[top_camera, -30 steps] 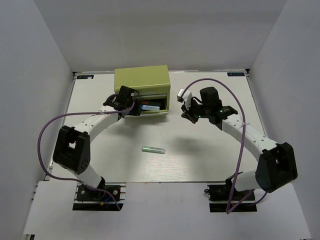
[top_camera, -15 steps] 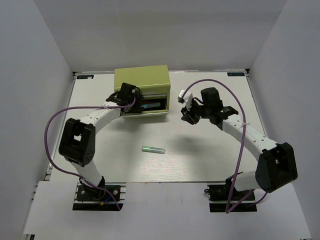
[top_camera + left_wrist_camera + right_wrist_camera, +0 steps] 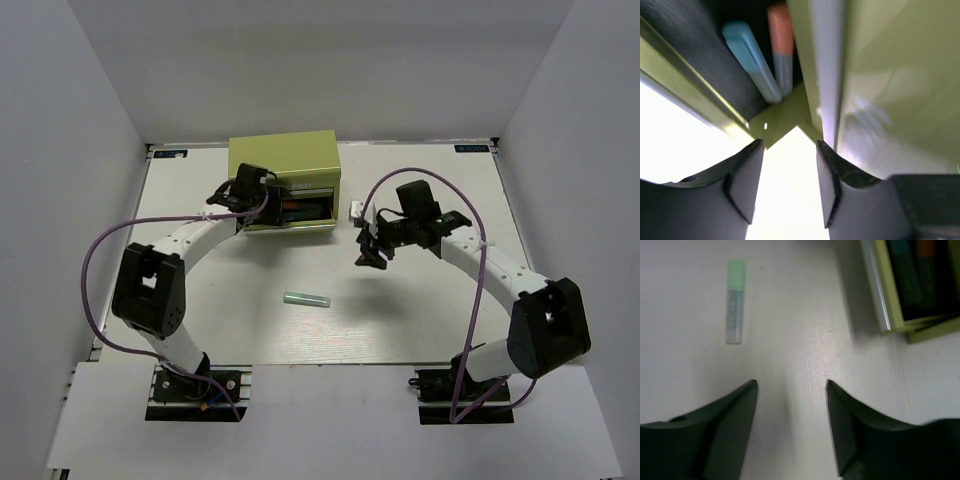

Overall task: Sort the stationery into containers
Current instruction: Pick up the pen from the center of the board.

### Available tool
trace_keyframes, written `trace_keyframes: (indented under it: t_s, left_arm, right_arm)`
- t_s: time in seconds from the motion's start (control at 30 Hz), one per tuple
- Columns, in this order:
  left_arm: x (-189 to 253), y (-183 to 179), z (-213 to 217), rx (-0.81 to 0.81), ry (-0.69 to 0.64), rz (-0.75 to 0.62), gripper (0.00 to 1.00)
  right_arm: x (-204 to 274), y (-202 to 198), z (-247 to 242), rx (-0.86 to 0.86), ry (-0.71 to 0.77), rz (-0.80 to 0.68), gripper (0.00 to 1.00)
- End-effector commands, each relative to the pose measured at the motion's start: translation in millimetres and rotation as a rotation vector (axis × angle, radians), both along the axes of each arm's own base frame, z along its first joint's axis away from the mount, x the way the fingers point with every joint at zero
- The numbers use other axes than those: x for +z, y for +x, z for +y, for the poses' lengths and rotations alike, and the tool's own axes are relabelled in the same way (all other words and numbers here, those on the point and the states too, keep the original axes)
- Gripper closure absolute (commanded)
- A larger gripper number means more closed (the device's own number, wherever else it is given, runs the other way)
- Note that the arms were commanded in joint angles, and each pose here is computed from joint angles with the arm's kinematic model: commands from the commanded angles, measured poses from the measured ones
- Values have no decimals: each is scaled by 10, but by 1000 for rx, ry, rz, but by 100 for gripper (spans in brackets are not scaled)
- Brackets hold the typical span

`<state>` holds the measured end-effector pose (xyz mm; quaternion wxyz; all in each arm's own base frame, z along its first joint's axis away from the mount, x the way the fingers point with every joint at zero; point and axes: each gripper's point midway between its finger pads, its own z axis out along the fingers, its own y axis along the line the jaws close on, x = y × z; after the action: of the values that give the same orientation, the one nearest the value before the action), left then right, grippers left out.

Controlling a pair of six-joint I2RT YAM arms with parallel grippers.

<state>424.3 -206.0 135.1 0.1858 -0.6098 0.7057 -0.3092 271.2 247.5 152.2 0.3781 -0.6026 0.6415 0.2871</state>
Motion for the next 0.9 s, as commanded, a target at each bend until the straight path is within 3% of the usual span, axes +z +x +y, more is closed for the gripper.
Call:
trace_keyframes:
  t_s: [0.0,0.13,0.3,0.43,0.63,0.87]
  left_arm:
    - [351,-229,-81,-183,14,-87,44]
    - [161,-699,21,-413,161,-104,46]
    - [-204,-1349,343,-697,399,-149,17]
    - [-197,-1630,609,-680,491,-177,0]
    - [-105,-1923,1032,-577,619,-154,0]
    - [-104,-2185,1195,-559,644,-143,0]
  right_arm:
    - [34,-346,182,278,58,-32,32]
    - [-177,-426,294,371,7,-48,29]
    - [-434,-556,650,372,-77,15,27]
    - [-619,-512,961,297,-136,4,25]
    - [-928,-519,1321,241,-201,46,29]
    - [-1246,-547,1420,209,-266,48,37]
